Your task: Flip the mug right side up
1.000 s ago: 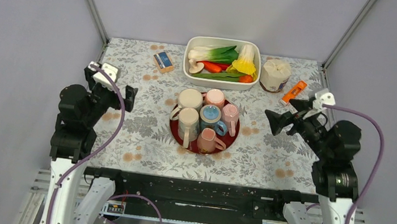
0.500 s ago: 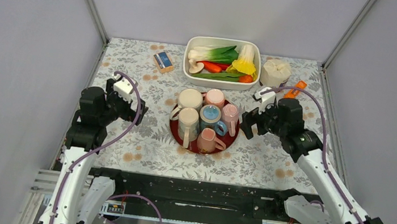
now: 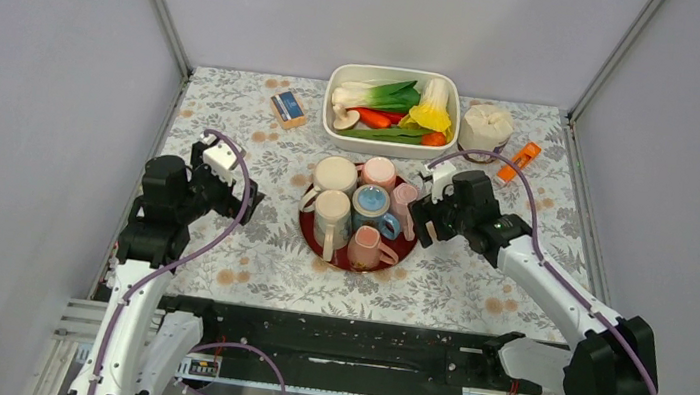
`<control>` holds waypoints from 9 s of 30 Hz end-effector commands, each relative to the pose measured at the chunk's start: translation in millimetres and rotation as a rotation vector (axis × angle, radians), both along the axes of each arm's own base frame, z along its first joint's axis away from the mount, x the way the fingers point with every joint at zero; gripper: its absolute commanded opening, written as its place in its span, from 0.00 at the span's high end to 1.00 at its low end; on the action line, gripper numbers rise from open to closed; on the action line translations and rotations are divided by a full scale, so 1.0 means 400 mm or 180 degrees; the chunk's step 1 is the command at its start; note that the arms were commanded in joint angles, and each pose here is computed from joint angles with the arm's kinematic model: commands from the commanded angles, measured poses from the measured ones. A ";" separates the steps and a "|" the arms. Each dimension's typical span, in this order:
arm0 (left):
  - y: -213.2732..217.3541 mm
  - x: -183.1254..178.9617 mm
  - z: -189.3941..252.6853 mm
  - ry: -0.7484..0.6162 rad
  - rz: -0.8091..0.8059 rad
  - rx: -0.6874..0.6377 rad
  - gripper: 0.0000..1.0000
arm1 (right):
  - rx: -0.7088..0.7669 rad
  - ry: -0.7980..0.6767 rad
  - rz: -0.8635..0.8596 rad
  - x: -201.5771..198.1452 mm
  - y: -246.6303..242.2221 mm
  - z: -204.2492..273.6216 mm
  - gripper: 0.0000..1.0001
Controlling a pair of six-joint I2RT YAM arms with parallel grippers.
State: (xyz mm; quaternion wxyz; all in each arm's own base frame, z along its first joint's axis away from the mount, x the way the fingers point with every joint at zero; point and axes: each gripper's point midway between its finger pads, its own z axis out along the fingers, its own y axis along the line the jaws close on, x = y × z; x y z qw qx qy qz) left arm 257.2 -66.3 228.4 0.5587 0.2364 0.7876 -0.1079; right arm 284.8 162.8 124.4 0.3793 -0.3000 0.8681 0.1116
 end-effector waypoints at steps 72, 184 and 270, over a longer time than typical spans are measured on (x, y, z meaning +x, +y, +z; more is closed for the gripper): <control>0.005 0.022 0.012 -0.0193 -0.0003 0.0052 0.01 | -0.0073 -0.0061 -0.0312 0.113 0.109 -0.066 1.00; -0.544 0.052 0.416 0.0468 -0.2478 -0.4537 0.37 | 0.4161 -0.0188 0.0670 0.025 0.294 0.614 1.00; -0.499 0.120 0.395 0.0304 -0.2096 -0.4023 0.86 | 0.4096 -0.0208 0.1081 -0.031 0.428 0.538 1.00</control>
